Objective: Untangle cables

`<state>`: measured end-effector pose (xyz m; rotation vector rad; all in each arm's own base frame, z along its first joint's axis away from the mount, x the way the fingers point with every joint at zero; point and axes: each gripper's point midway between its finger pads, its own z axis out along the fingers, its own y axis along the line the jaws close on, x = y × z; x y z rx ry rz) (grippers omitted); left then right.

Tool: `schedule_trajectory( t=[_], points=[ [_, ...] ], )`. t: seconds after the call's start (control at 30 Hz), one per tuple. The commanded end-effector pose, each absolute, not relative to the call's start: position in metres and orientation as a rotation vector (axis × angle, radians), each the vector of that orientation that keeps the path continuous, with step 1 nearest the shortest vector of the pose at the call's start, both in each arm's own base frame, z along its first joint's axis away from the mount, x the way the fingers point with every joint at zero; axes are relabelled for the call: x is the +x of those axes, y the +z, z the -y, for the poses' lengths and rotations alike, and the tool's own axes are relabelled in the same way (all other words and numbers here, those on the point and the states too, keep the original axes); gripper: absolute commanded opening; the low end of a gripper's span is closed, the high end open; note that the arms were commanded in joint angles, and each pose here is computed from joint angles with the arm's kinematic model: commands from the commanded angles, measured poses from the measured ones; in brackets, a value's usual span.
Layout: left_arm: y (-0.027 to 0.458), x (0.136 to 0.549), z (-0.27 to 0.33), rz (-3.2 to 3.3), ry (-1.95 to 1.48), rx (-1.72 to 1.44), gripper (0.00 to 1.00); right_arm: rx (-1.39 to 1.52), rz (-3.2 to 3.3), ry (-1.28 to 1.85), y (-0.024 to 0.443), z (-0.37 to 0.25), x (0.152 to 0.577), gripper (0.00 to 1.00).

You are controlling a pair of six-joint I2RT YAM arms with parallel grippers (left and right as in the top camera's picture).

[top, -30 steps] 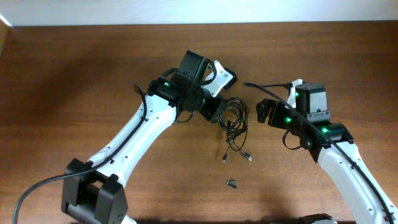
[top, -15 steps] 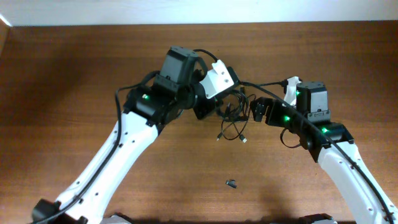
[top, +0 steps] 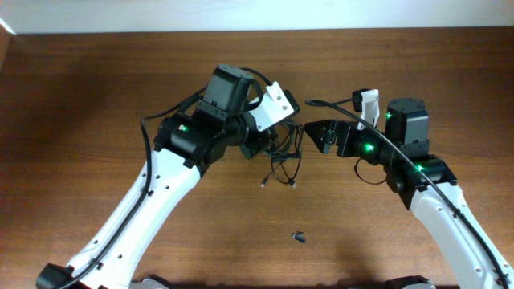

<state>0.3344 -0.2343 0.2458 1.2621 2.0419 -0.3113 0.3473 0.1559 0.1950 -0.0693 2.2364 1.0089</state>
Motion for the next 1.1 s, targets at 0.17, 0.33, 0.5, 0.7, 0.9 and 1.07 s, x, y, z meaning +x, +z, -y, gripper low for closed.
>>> schedule_trajectory(
  t=[0.17, 0.33, 0.5, 0.7, 0.9, 1.07],
  points=[
    [0.298, 0.3, 0.281, -1.74, -0.716, 1.346, 0.0, 0.151, -2.39, 0.673, 0.155, -0.113, 0.352, 0.99],
    [0.301, 0.316, 0.265, -1.791, -0.552, 1.274, 0.0, 0.197, -2.424, 0.591, 0.146, -0.101, 0.35, 0.99],
    [0.292, 0.359, 0.222, -2.093, -0.335, 0.786, 0.0, 0.104, -2.37, 0.741, 0.164, -0.122, 0.348, 0.99],
    [0.292, 0.365, 0.213, -2.162, -0.345, 0.595, 0.0, -0.099, -2.236, 0.775, 0.209, -0.131, 0.331, 0.99],
    [0.295, 0.376, 0.198, -2.247, -0.491, 0.018, 0.0, -0.391, -2.162, 0.739, 0.222, -0.14, 0.308, 0.99],
    [0.293, 0.372, 0.201, -2.28, -0.659, -0.29, 0.0, -0.571, -2.138, 0.723, 0.216, -0.146, 0.296, 0.88]
  ],
)
